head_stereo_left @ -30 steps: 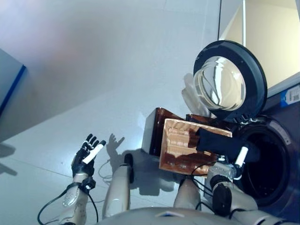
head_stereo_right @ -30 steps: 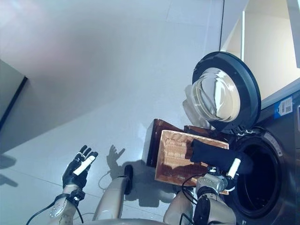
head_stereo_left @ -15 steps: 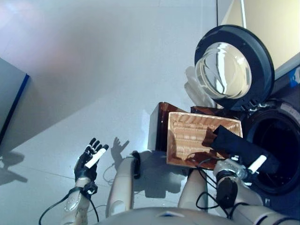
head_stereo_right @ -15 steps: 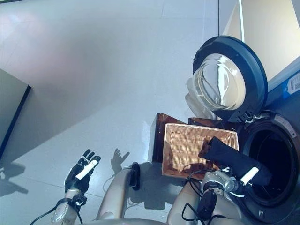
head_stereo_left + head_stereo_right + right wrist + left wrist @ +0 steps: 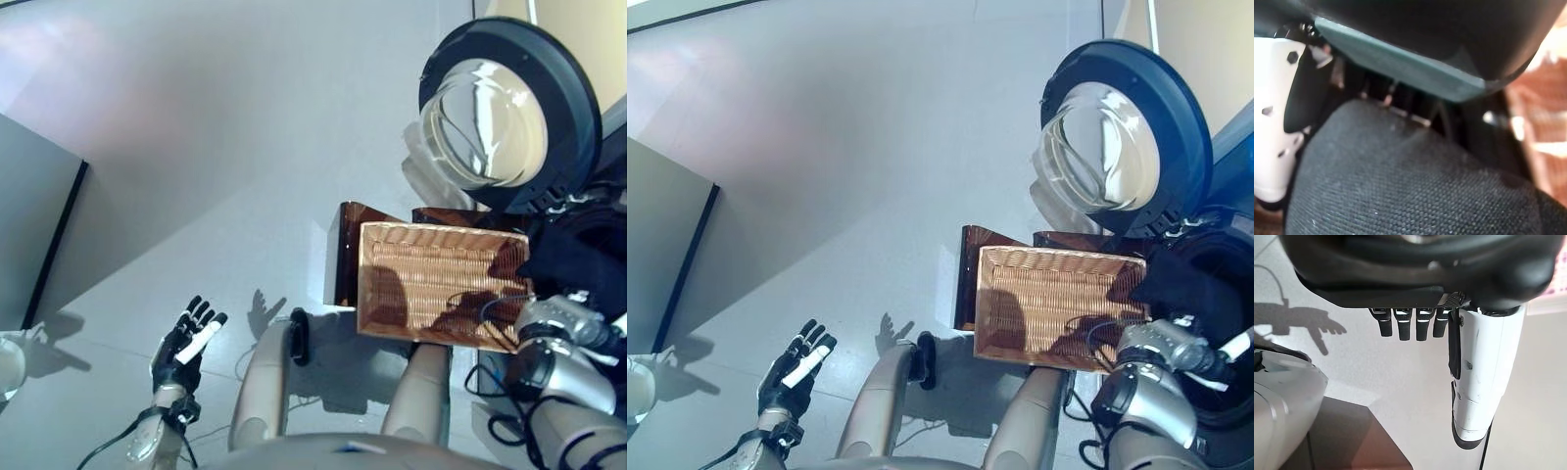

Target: Pick up the clothes and place them into the washing machine

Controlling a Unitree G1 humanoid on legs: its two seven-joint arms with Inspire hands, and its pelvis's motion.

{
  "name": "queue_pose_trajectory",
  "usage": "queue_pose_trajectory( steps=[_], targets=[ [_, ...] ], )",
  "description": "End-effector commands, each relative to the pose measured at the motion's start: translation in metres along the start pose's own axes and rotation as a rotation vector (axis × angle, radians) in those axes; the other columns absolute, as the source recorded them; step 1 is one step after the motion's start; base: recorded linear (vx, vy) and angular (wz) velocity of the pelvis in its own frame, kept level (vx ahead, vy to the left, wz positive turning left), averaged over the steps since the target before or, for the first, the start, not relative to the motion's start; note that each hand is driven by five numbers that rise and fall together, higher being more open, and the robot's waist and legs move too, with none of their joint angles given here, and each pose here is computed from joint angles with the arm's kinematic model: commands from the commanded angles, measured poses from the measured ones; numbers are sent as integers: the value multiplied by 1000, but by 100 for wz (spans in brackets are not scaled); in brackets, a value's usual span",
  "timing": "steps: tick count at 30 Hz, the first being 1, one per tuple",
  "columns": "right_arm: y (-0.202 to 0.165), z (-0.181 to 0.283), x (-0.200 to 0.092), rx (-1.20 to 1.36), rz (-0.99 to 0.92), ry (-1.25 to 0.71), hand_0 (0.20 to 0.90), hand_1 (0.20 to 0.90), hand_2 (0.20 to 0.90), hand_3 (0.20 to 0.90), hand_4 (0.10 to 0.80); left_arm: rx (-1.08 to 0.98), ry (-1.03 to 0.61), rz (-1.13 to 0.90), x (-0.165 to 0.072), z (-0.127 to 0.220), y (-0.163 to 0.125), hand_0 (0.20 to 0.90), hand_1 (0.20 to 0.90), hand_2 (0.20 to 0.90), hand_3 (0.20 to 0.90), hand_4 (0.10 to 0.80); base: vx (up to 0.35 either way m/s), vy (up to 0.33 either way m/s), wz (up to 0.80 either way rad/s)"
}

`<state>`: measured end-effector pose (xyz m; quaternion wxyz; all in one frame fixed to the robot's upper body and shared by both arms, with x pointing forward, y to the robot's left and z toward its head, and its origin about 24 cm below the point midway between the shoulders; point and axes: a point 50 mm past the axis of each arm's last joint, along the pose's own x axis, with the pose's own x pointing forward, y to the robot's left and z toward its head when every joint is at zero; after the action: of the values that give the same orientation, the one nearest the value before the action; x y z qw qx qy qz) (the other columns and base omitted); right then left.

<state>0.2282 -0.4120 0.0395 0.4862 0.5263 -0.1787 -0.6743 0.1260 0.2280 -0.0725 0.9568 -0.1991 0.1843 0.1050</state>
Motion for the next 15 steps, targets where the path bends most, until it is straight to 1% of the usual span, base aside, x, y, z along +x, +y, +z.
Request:
queue_pose_trajectory(
  steps=[1,3,5,8,15],
  targets=[
    [51,50,4,46,142,-210,200,200,200,200,300,39,-129,-39,0,29,4,900,900,900,900,800,0,0,0],
    [52,53,5,43,132,-215,200,200,200,200,300,42,-128,-40,-1,30,5,900,900,900,900,800,0,0,0],
    [44,51,7,32,86,-213,200,200,200,200,300,38,-128,-33,-2,29,4,900,900,900,900,800,0,0,0],
    [46,47,5,23,68,-204,200,200,200,200,300,37,-143,-34,0,33,4,900,900,900,900,800,-26,42,-3],
    [86,63,-6,94,101,-225,200,200,200,200,300,16,-129,-50,-4,29,1,900,900,900,900,800,-12,71,-3]
  ],
)
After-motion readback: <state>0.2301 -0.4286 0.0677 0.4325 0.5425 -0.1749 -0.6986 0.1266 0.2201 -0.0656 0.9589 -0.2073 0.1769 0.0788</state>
